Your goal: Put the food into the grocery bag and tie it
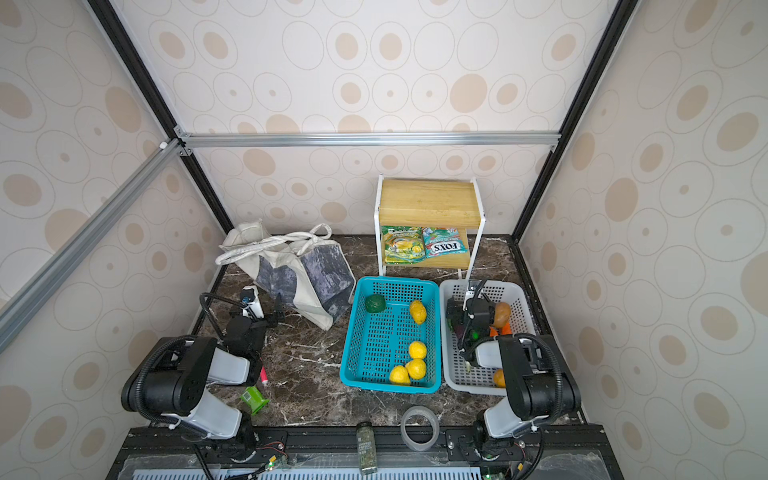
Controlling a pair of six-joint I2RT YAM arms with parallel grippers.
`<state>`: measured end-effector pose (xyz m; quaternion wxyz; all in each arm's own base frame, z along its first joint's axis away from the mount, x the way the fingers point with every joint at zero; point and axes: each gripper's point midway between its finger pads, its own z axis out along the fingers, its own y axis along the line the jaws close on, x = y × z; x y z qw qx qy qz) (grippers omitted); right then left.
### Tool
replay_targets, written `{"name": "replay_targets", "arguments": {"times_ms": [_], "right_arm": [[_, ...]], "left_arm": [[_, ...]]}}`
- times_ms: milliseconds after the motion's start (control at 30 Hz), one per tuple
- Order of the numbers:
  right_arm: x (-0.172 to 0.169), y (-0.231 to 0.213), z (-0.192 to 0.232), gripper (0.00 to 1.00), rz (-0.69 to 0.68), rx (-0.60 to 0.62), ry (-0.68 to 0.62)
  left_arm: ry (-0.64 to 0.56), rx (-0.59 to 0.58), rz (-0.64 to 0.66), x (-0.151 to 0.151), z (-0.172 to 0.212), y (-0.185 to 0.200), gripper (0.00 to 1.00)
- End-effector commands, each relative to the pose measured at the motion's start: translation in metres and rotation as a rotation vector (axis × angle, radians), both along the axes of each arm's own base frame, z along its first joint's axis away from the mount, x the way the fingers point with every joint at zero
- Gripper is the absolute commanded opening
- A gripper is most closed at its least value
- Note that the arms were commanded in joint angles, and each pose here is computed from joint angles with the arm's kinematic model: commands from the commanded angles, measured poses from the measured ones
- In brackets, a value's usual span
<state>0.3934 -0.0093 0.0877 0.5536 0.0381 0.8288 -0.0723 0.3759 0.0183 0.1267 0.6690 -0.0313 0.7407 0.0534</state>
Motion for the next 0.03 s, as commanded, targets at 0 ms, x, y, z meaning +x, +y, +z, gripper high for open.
{"name": "replay_targets", "arguments": {"times_ms": [0], "right_arm": [[0.0012,-0.0014,-0.0009,1.0,-0.001,0.001,0.007]], "left_arm": [[-0.004,0.03,-0.034,0.0032,0.0026,-0.0052,0.99]]}}
